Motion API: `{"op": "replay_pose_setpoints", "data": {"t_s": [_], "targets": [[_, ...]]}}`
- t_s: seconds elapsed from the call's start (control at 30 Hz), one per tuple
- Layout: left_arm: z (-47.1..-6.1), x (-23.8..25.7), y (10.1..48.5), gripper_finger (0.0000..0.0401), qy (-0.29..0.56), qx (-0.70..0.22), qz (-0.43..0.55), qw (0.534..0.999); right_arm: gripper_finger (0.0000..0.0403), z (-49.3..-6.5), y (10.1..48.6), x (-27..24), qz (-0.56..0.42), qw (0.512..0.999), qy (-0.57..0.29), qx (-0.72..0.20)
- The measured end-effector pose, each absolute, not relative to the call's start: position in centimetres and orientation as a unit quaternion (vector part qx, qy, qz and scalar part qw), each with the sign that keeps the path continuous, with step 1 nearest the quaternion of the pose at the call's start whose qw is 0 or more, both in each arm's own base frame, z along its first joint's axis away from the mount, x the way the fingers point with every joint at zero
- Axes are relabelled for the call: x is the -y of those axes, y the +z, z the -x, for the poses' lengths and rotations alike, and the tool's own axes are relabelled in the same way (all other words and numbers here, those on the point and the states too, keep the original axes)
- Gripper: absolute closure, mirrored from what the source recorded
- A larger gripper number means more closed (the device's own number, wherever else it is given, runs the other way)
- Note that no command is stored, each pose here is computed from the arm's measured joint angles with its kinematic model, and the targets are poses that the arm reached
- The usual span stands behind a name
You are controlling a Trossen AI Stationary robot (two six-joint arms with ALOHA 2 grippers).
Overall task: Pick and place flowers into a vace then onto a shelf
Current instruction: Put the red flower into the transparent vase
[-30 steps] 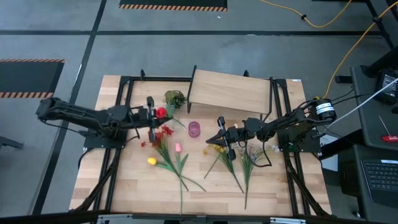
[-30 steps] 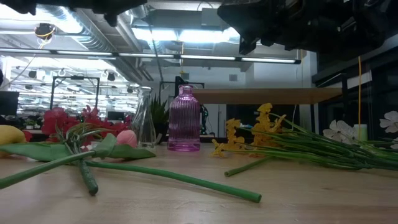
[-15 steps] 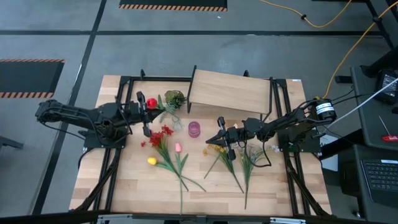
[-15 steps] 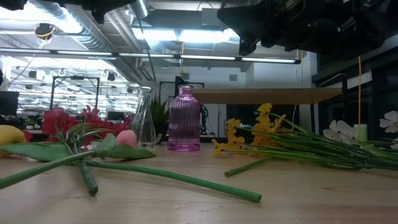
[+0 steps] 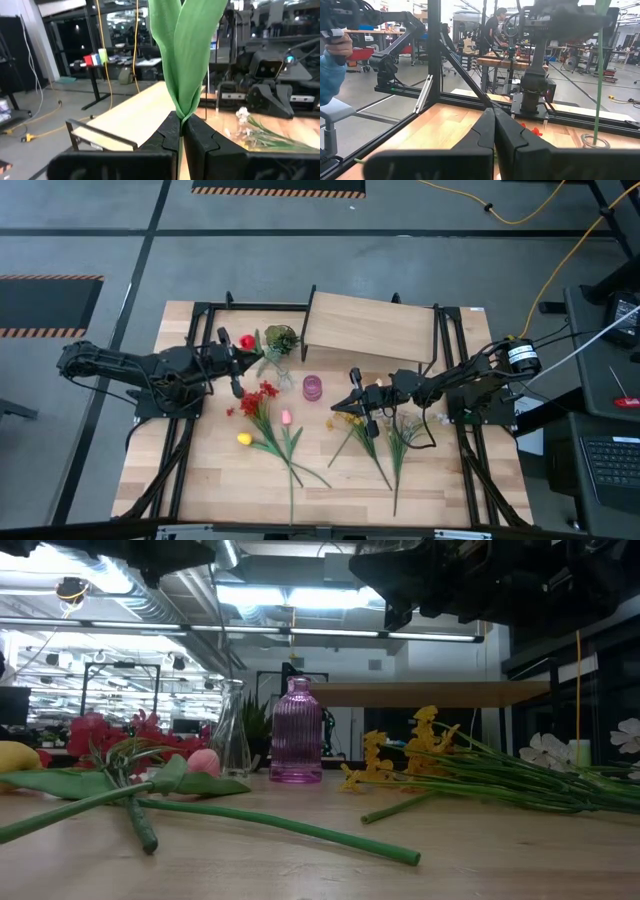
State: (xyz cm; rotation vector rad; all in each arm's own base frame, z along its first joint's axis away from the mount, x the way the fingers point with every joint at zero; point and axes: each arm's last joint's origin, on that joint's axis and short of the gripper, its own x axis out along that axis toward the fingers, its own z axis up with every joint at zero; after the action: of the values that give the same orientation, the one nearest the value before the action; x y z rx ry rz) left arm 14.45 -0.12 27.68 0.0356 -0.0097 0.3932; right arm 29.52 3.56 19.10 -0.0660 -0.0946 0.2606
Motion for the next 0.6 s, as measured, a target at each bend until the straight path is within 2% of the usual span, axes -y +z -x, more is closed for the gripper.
{"op": "replay_pose_setpoints", "data": {"t_s": [0.6], "targets": [[-16.3, 0.2, 25.7, 0.0391, 0.205, -0.063, -0.006, 0.977, 0.0397, -29.5, 19.1, -3.6, 0.033, 0.99, 0.129, 0.047]]}}
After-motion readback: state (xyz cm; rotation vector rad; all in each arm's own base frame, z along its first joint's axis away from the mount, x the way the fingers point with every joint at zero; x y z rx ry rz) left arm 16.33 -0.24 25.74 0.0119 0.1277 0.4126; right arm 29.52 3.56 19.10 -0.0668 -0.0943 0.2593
